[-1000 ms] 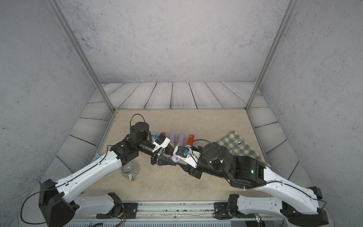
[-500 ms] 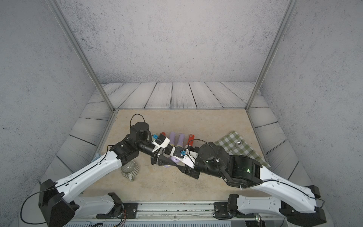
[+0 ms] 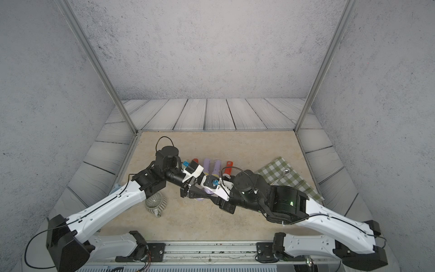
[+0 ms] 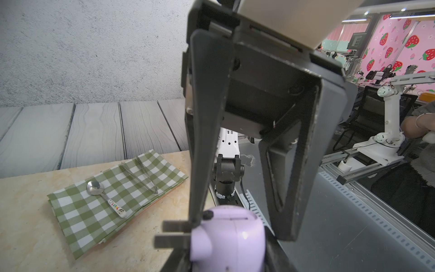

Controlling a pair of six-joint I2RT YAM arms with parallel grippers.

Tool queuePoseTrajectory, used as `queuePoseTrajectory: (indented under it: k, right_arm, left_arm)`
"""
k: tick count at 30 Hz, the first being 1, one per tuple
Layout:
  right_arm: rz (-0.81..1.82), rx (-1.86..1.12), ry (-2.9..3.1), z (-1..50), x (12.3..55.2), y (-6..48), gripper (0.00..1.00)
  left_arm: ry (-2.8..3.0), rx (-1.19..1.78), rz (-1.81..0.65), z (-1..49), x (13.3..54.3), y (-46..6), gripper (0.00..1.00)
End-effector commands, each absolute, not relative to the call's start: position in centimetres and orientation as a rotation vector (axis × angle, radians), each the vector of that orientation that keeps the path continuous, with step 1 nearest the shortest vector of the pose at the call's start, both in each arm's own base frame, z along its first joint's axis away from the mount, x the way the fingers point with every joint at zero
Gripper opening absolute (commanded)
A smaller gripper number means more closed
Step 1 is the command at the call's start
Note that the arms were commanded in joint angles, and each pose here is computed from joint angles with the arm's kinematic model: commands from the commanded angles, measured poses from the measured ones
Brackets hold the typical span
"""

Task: Close the plug at the bottom of the flashlight
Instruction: Close the plug of the flashlight.

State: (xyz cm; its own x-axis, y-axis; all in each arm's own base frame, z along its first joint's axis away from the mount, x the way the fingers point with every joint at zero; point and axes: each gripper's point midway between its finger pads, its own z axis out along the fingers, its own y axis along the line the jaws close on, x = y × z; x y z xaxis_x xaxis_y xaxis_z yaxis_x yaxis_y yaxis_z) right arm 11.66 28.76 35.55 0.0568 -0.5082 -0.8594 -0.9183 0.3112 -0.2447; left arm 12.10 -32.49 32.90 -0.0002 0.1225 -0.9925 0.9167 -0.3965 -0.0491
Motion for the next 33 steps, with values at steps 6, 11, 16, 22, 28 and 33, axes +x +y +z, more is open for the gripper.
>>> queuePoseTrajectory:
  k: [6,11,16,22,28,33]
  right_arm:
    - [0.542,-1.348,1.62,34.5,11.4,29.2,0.43]
    - [0.529,-1.335,1.63,34.4,11.5,28.8,0.44]
    - [0.492,-1.311,1.635,34.6,12.0,28.1,0.45]
    - [0.489,-1.309,1.644,34.3,11.9,27.8,0.45]
    - [0.51,-1.323,1.654,34.1,11.6,28.0,0.39]
    - [0.506,-1.338,1.666,33.6,11.6,28.3,0.34]
  left_arm:
    - [1.001,1.6,-1.44,34.8,11.3,-31.9,0.0]
    - [0.998,1.6,-1.437,34.8,11.3,-31.8,0.0]
    - [0.999,1.601,-1.438,34.8,11.3,-31.8,0.0]
    - [0.998,1.6,-1.435,34.8,11.3,-31.8,0.0]
    - [0.997,1.599,-1.43,34.9,11.3,-31.8,0.0]
    - [0.997,1.595,-1.42,35.0,11.3,-31.7,0.0]
